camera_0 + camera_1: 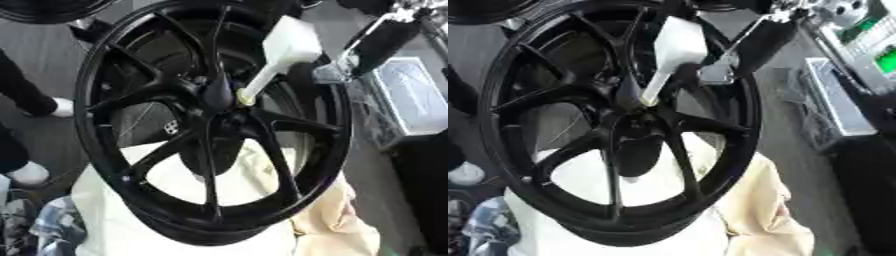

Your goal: Pull the pin out of the wheel hub.

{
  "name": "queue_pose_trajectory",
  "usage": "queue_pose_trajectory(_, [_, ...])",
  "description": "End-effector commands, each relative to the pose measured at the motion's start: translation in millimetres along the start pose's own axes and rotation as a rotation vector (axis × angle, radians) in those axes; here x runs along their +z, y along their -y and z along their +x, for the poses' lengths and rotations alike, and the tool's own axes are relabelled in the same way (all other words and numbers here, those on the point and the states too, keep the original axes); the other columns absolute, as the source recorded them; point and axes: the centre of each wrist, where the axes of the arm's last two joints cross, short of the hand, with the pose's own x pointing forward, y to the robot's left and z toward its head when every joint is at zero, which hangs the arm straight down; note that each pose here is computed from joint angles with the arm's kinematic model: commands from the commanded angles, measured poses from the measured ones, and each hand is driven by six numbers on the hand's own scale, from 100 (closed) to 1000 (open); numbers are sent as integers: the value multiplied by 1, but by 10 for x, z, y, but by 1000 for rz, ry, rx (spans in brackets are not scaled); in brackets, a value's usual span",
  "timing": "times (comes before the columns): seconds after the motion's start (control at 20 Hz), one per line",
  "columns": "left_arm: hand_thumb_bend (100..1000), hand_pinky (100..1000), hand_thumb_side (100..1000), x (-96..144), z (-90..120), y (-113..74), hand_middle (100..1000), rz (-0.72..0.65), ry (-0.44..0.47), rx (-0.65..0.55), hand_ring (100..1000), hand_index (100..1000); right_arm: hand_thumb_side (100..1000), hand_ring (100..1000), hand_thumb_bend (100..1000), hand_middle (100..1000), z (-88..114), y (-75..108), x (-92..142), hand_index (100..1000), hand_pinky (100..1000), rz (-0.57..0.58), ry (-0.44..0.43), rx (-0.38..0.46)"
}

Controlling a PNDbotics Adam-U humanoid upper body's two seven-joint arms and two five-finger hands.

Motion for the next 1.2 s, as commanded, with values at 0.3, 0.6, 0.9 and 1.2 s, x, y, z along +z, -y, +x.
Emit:
queue_pose_trajectory(0.3, [159,691,854,-10,53,-33,751,8,23,-5,740,723,100,514,100,243,-83,482,657,514,906,-222,-142,31])
queue_pose_trajectory(0.6, [157,691,850,1,54,-70,752,41,31,3,740,723,100,519,100,247,-447,645,1277,517,908,-430,-342,-44])
queue_pose_trajectory(0.9, [156,691,846,-6,85,-40,752,53,48,27,740,723,100,591,100,337,-861,251,1761,605,931,-602,-518,-95])
queue_pose_trajectory(1.2, [153,691,847,-12,105,36,753,25,49,48,741,724,106,766,100,604,-1034,-422,2100,835,975,-711,-587,-95])
